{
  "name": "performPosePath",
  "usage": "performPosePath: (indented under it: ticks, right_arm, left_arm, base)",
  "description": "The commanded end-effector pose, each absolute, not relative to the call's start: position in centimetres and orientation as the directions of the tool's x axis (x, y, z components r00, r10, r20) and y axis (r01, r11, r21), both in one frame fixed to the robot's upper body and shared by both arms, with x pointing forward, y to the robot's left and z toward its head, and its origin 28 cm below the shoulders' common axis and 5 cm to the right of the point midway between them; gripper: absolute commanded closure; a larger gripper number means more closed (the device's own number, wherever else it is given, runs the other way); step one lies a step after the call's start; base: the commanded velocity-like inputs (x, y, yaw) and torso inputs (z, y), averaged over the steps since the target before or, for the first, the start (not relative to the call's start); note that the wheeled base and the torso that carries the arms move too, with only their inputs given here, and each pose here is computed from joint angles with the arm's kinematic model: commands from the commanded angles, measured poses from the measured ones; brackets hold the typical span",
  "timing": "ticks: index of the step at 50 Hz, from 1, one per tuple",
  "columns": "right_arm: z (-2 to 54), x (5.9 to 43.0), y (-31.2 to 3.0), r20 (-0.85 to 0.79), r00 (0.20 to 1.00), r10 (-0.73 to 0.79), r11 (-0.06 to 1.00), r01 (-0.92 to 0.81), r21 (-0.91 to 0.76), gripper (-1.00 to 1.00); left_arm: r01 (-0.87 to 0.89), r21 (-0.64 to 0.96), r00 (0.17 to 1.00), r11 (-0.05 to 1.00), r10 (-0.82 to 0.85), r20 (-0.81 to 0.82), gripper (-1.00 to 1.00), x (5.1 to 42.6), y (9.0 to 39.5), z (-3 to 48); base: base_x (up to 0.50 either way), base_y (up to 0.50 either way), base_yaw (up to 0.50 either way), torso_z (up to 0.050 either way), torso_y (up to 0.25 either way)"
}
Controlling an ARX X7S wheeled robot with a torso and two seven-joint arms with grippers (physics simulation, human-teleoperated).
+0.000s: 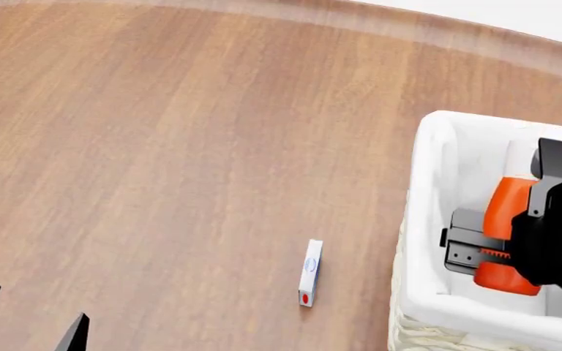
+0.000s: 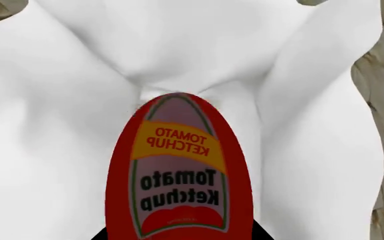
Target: Pick up the ketchup, and put it in the basket.
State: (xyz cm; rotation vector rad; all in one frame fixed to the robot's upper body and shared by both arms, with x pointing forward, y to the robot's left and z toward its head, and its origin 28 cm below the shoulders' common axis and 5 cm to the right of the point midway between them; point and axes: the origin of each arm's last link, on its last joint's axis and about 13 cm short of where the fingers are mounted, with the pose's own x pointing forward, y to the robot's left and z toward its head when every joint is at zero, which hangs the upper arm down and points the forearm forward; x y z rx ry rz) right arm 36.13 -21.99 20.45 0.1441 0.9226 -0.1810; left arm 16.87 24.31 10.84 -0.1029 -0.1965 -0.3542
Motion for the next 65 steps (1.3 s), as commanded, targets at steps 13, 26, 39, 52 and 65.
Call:
performPosePath:
  ticks: [13, 26, 39, 52, 65]
  right_arm:
    - [20.9, 36.3, -21.9, -0.784, 0.620, -0.035, 0.972, 0.204, 0.118, -1.00]
    - [21.5, 35.9, -21.9, -0.777, 0.629, -0.026, 0.971, 0.199, 0.128, -1.00]
    - [23.6, 35.2, -21.7, -0.759, 0.651, -0.024, 0.973, 0.190, 0.131, -1.00]
    - [25.5, 34.1, -21.5, -0.734, 0.679, -0.027, 0.974, 0.183, 0.133, -1.00]
    - [26.6, 32.6, -20.9, -0.702, 0.711, -0.033, 0.982, 0.154, 0.110, -1.00]
  left_arm:
    - [0.365, -0.067, 0.913, 0.929, -0.343, 0.221, -1.00, 17.2, 24.4, 10.5]
    - [0.368, -0.067, 0.912, 0.927, -0.346, 0.221, -1.00, 17.3, 24.4, 10.4]
    - [0.381, -0.066, 0.903, 0.922, -0.355, 0.243, -1.00, 16.8, 24.3, 11.0]
    - [0.394, -0.063, 0.892, 0.917, -0.365, 0.267, -1.00, 16.4, 24.1, 11.7]
    - [0.406, -0.064, 0.883, 0.912, -0.372, 0.287, -1.00, 16.0, 24.0, 12.4]
  base:
    - [0.00, 0.00, 0.00, 0.000, 0.000]
    - [0.00, 0.00, 0.00, 0.000, 0.000]
    - [0.00, 0.00, 0.00, 0.000, 0.000]
    - [0.00, 0.00, 0.00, 0.000, 0.000]
    - [0.00, 0.00, 0.00, 0.000, 0.000]
